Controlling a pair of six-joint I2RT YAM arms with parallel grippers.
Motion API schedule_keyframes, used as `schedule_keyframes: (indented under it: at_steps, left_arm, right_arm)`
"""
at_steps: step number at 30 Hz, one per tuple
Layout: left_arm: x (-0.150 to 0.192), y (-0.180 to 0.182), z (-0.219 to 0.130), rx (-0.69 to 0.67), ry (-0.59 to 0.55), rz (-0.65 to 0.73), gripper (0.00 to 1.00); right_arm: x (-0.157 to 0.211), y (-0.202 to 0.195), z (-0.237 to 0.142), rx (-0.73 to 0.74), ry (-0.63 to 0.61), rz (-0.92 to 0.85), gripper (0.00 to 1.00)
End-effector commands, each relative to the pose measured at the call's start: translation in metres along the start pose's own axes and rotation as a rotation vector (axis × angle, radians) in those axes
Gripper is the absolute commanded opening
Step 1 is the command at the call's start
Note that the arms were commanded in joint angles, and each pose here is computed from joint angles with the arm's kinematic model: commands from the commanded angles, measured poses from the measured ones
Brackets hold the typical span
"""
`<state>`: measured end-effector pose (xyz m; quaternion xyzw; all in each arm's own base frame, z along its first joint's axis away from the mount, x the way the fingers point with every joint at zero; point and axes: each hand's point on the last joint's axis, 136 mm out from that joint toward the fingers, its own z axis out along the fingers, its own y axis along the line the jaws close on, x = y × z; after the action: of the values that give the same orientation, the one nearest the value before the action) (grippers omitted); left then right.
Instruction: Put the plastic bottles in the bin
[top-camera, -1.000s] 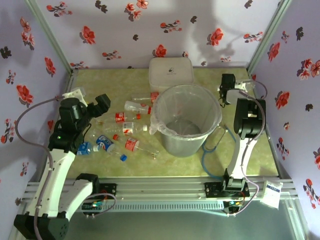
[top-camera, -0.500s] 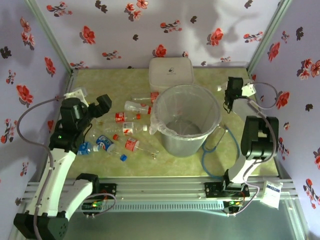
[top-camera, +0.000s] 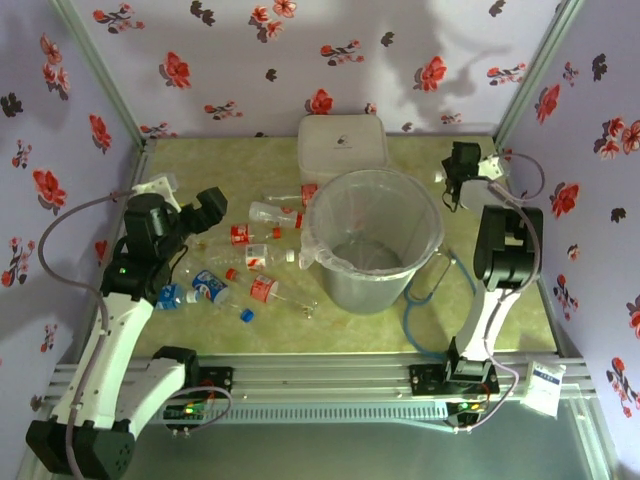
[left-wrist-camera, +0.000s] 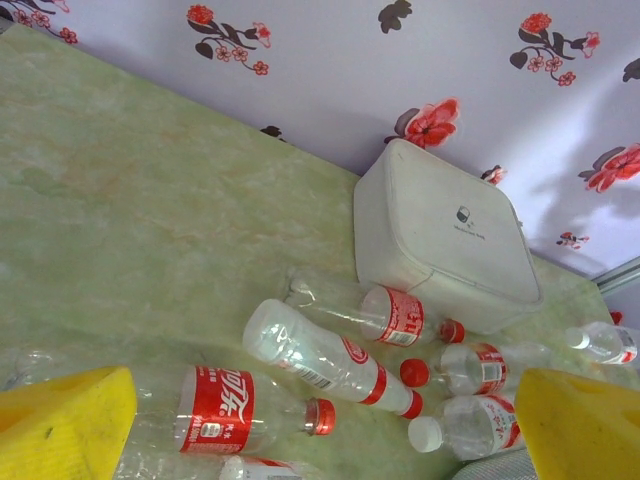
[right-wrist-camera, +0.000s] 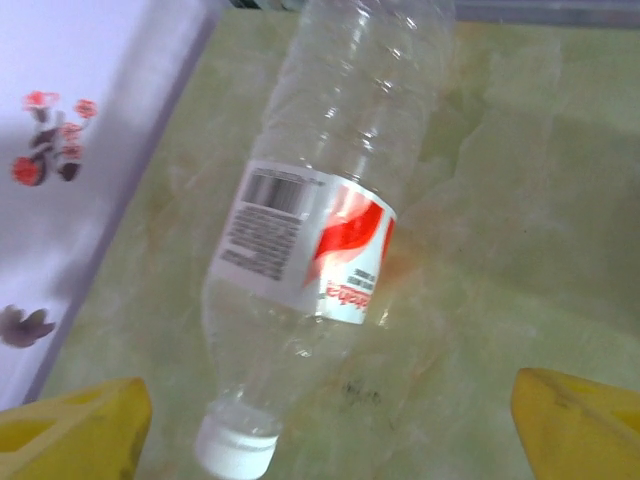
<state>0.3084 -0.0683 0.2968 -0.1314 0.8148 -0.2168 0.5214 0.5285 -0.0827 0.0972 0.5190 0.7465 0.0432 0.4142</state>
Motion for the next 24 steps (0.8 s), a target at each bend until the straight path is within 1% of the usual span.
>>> schedule_keyframes:
  at_steps: [1,8,10,13,16,21,24]
  left_arm:
    - [-0.003,-0.006,-0.004,0.026,-0.012,0.012,0.97]
    - [-0.004,-0.007,-0.001,0.027,-0.013,0.007,0.97]
    - [-0.005,-0.008,-0.002,0.029,-0.013,0.007,0.97]
    - [-0.004,-0.007,-0.003,0.027,-0.012,0.007,0.97]
    - [-0.003,-0.007,-0.001,0.026,-0.008,0.006,0.97]
    - [-0.002,-0.006,0.001,0.027,-0.012,-0.003,0.97]
    - [-0.002,-0.007,0.002,0.03,-0.01,-0.004,0.97]
  right_arm:
    - [-0.002,-0.003,0.015,0.061,-0.022,0.02,0.99]
    - [0.013,-0.011,0.052,0.151,0.013,-0.009,0.99]
    - [0.018,-0.016,0.057,0.166,0.024,-0.015,0.99]
    - [0.02,-0.023,0.057,0.178,0.024,-0.021,0.95]
    - [0.019,-0.029,0.053,0.173,0.017,-0.016,0.87]
    - [0.019,-0.035,0.039,0.14,0.016,0.004,0.67]
    - [0.015,-0.034,0.026,0.104,0.011,0.01,0.58]
